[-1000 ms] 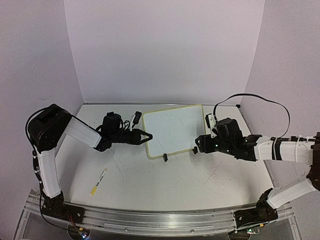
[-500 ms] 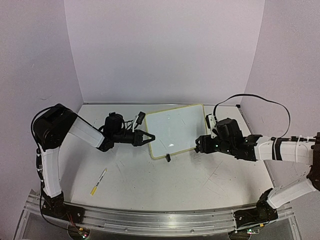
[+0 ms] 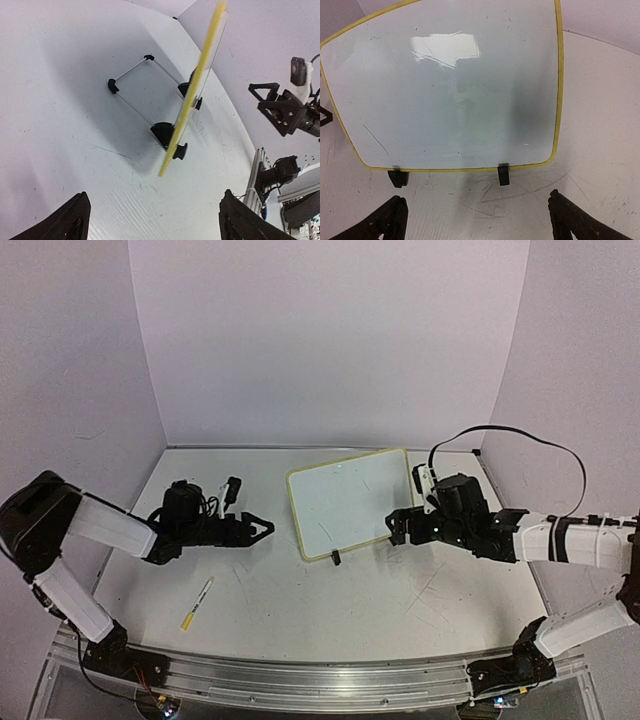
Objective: Write a sentence on the whiteboard
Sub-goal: Adjust the whiteboard at the center of the board, then adjust the whiteboard stand at the center of the board.
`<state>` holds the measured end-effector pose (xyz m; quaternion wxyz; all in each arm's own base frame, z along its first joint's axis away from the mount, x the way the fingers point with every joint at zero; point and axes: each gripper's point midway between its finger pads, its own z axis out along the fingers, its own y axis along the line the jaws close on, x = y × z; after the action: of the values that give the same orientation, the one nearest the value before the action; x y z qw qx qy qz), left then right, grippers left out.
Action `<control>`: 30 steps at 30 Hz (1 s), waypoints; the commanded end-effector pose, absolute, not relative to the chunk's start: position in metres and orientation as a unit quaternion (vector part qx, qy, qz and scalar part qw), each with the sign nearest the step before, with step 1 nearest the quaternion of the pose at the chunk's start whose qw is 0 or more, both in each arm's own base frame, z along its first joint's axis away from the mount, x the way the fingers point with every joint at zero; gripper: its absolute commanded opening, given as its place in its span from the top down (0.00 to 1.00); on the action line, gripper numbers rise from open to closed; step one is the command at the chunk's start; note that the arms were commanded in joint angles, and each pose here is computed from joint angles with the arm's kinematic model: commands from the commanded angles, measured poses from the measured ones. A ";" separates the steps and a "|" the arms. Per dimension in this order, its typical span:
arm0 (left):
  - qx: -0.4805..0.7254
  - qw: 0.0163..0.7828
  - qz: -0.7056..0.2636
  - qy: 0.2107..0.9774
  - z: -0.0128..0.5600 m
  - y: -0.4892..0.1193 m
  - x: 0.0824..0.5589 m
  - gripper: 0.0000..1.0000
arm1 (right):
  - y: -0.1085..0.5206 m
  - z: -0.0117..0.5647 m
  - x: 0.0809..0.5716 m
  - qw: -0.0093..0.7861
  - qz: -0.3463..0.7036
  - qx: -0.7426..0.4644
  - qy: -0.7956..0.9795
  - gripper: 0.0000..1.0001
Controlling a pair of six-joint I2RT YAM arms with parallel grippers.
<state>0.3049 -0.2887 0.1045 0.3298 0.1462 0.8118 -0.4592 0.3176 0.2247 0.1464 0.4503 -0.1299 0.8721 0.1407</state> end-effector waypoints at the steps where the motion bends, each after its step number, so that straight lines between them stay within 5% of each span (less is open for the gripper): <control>1: 0.064 0.317 -0.447 0.834 0.122 -0.260 0.283 0.09 | 0.232 0.175 0.335 0.494 0.129 -0.140 0.849 0.02; 6: -0.023 0.288 -0.344 0.893 0.111 -0.216 0.272 0.10 | 0.234 0.145 0.354 0.437 0.083 -0.130 0.886 0.02; 11: -0.058 0.255 -0.248 0.933 0.108 -0.183 0.263 0.13 | 0.226 0.098 0.363 0.372 0.056 -0.140 0.916 0.20; 16: -0.071 0.245 -0.234 0.938 0.112 -0.175 0.255 0.13 | 0.231 0.073 0.360 0.335 0.051 -0.162 0.927 0.34; 22: -0.081 0.246 -0.235 0.937 0.111 -0.172 0.253 0.10 | 0.230 0.050 0.365 0.326 0.033 -0.165 0.930 0.35; 30: -0.082 0.244 -0.237 0.937 0.111 -0.173 0.252 0.08 | 0.237 0.029 0.377 0.334 0.036 -0.153 0.929 0.52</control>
<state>0.2465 -0.1733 0.0973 0.2277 -0.0761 0.9421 -0.2343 0.3578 0.2263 0.0182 0.2934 -0.1691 0.9406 0.0245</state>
